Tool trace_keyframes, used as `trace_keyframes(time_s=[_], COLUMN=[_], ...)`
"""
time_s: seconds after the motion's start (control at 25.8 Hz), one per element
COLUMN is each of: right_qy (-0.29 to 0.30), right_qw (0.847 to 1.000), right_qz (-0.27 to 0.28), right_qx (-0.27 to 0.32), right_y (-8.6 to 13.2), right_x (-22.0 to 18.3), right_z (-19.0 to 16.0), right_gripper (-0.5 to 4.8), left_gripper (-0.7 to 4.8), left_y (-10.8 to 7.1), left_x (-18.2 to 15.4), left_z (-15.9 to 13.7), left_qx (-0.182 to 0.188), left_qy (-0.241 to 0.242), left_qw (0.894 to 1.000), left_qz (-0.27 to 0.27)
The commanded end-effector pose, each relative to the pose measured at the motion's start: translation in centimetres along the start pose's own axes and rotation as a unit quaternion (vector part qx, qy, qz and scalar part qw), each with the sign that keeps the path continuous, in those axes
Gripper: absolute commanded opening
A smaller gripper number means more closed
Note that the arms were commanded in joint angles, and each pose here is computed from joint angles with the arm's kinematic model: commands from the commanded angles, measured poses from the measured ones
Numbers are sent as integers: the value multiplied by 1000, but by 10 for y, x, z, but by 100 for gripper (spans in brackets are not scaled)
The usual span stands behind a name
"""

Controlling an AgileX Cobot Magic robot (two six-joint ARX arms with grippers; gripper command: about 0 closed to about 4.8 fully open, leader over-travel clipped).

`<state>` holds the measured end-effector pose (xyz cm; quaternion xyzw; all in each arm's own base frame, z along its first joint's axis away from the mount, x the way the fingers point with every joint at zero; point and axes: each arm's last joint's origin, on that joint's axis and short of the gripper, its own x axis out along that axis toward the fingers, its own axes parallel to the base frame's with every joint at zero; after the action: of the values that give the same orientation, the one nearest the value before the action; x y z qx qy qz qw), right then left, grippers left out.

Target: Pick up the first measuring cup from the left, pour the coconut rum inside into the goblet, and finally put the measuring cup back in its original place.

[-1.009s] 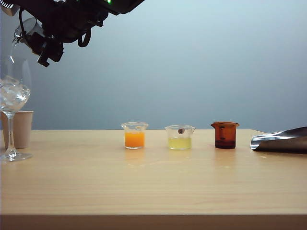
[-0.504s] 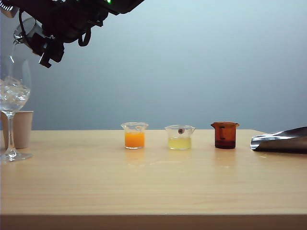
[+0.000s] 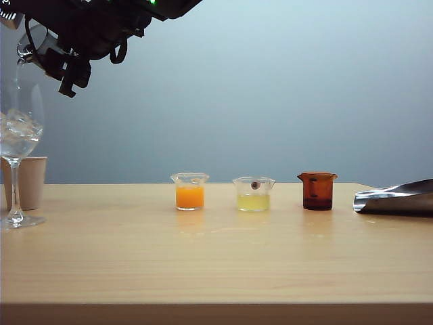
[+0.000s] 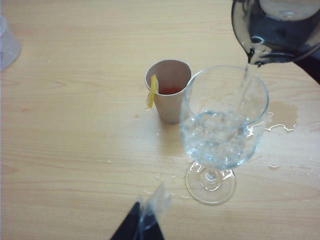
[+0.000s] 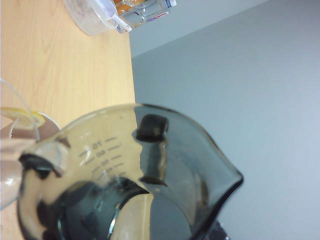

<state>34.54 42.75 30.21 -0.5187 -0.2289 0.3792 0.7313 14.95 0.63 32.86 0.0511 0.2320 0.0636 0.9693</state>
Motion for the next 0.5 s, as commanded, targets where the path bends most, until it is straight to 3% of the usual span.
trace_keyframes(time_s=[0.04, 0.5], right_qy=[-6, -9], right_qw=[1000, 999], right_qz=[-20, -20], right_qx=[-15, -45], right_y=[-7, -7], right_x=[-2, -2], right_z=[4, 5], right_gripper=[165, 165], left_gripper=[4, 4], left_y=[0, 0], left_x=[-1, -1], left_z=[2, 2], left_qx=[0, 0], left_qy=[-7, -7], left_qw=[1000, 1000], left_qz=[1, 1])
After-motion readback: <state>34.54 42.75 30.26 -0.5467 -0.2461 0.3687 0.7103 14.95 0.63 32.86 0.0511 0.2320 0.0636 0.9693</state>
